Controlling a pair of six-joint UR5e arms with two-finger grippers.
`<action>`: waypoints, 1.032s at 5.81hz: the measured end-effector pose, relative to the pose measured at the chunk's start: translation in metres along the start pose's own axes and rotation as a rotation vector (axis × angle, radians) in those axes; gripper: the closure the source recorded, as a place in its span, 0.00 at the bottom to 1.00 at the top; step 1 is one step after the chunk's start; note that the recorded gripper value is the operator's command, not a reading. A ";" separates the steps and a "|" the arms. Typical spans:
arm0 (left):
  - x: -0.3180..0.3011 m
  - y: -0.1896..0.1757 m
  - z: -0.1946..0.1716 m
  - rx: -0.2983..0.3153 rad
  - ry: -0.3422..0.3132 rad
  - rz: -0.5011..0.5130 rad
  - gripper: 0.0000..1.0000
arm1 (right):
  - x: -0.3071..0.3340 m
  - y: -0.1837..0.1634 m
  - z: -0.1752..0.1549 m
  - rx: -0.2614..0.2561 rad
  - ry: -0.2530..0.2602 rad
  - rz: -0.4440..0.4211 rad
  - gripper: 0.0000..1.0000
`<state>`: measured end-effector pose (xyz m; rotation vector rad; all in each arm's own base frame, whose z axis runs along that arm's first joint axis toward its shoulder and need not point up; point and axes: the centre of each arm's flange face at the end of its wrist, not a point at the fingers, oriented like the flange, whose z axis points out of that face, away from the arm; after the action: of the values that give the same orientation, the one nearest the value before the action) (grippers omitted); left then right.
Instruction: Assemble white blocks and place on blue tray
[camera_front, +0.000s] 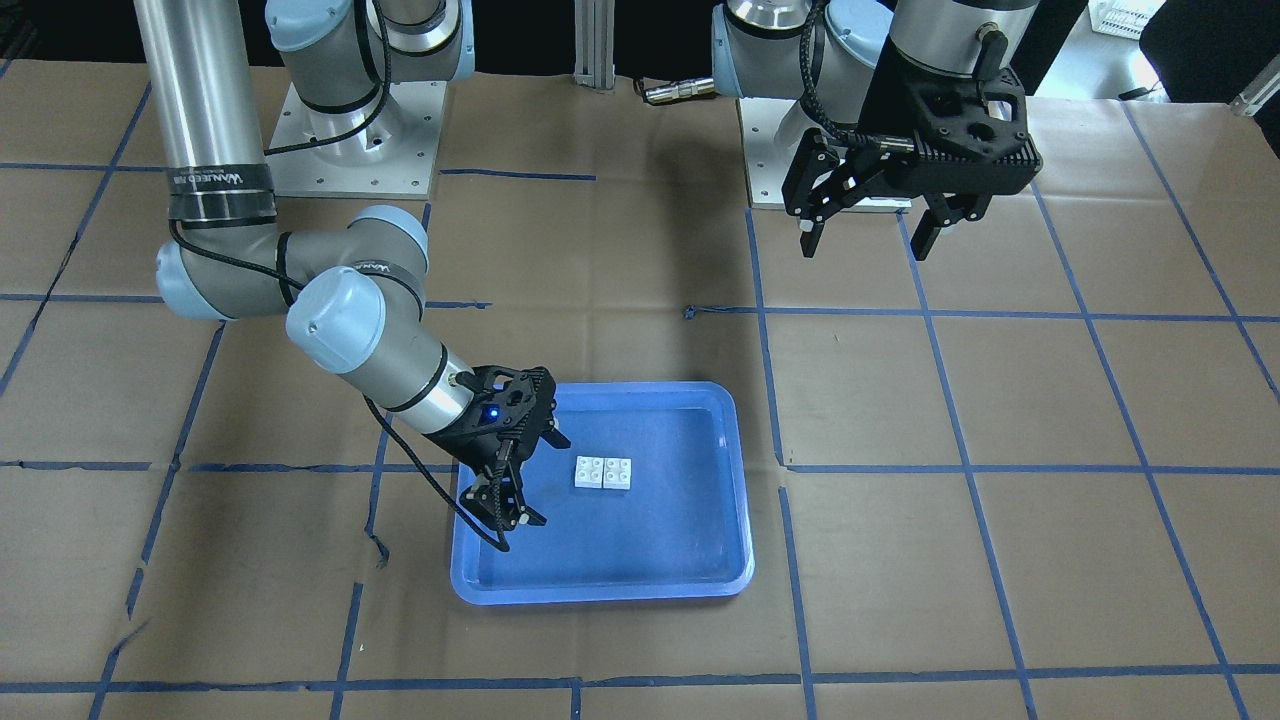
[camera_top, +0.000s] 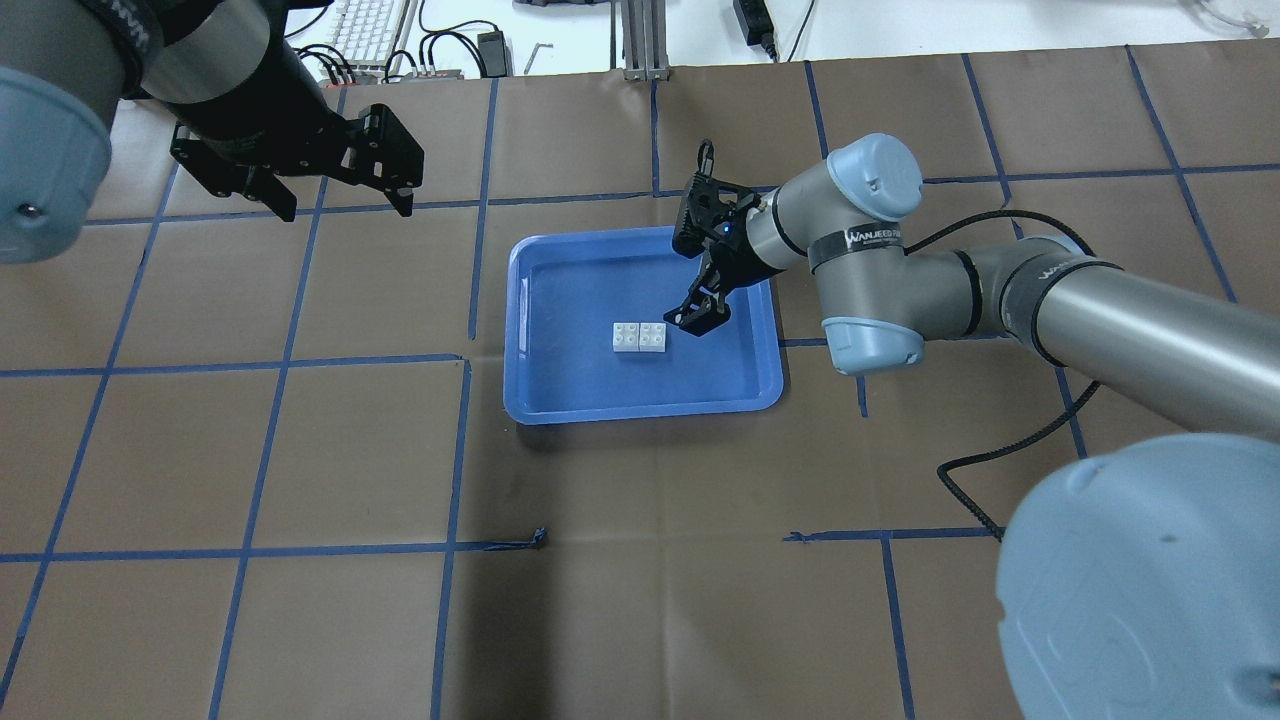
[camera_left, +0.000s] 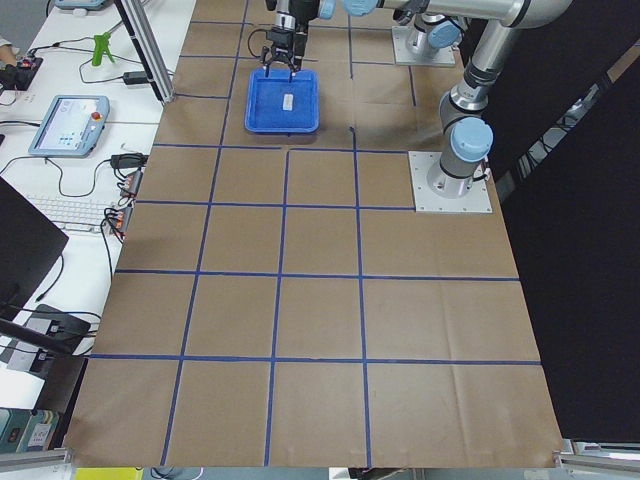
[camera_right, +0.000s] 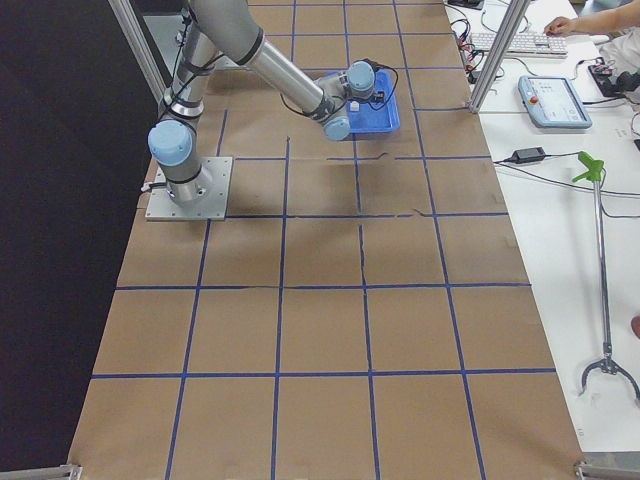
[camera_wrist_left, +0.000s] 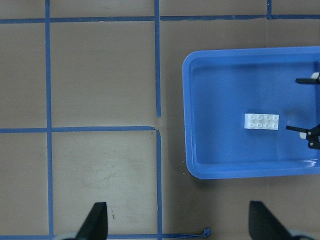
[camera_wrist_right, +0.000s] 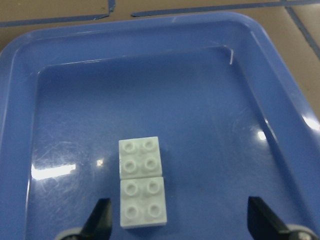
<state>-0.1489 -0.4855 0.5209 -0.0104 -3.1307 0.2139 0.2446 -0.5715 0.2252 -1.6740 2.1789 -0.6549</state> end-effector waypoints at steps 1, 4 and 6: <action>0.000 0.000 0.002 -0.004 0.001 0.000 0.01 | 0.003 -0.001 -0.033 -0.085 0.006 0.080 0.00; 0.000 0.001 0.007 -0.013 -0.002 0.001 0.01 | -0.009 0.008 -0.126 -0.316 0.082 0.460 0.00; -0.001 0.001 0.009 -0.019 -0.006 0.000 0.01 | -0.027 0.005 -0.196 -0.462 0.199 0.771 0.00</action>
<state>-0.1482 -0.4859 0.5116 -0.0100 -3.1386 0.1848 0.1483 -0.5122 0.3875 -0.7870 2.9921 -0.1022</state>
